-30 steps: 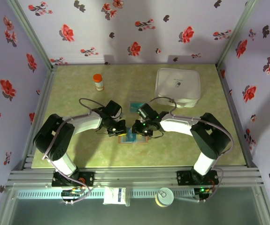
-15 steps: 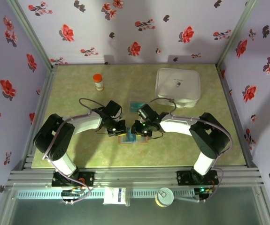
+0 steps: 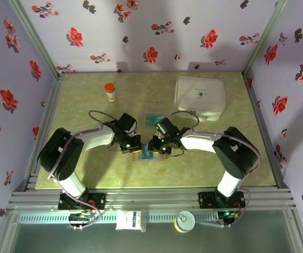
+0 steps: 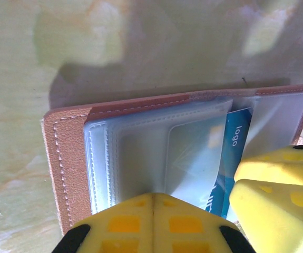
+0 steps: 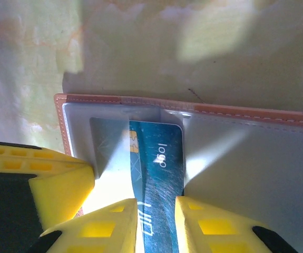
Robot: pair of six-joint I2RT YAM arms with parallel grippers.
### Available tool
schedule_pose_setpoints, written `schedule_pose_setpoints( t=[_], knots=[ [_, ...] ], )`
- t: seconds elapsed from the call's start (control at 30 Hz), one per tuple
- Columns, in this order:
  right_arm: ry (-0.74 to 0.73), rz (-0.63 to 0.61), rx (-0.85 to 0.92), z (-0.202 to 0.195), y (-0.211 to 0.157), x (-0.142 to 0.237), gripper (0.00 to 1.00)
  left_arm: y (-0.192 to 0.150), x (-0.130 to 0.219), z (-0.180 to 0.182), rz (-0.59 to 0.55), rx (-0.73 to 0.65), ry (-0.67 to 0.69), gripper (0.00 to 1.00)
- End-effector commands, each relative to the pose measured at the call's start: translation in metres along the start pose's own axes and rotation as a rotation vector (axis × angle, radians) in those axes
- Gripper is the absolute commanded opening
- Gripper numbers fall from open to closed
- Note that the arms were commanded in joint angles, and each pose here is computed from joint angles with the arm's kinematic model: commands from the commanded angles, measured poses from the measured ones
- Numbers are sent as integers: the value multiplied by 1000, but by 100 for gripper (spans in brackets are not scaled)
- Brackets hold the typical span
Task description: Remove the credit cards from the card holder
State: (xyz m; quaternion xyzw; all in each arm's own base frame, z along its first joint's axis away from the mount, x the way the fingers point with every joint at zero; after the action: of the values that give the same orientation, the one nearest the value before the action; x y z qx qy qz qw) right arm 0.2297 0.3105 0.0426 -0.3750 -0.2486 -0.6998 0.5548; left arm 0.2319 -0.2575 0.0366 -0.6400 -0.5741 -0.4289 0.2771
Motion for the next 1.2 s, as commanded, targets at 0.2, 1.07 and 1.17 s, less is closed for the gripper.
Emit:
schedule_pose_setpoints(
  t=[0.2, 1.07, 1.17],
  knots=[
    [65, 7, -4, 7, -1, 8, 27, -3, -4, 5, 22, 4, 32, 0],
    [161, 59, -43, 12, -4, 0, 24, -2, -4, 4, 25, -1, 34, 0],
    [176, 57, -45, 14, -4, 0, 20, -3, -4, 5, 28, 1, 36, 0]
  ],
)
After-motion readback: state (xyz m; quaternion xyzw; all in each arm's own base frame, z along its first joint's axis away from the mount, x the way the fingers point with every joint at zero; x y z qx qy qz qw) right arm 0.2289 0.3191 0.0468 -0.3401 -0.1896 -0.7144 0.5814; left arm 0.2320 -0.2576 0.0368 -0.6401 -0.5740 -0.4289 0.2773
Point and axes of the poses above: each hand's point on the last joint's axis, 136 mm out from that joint toward the fingers, its own x axis back along the fingers, its own z axis along the line the jaws close on, y = z × x, the point moved 1 cm from there along x, back along the fingers, and after that the axes turned 14 degrees about -x, right-handed, at the moved point
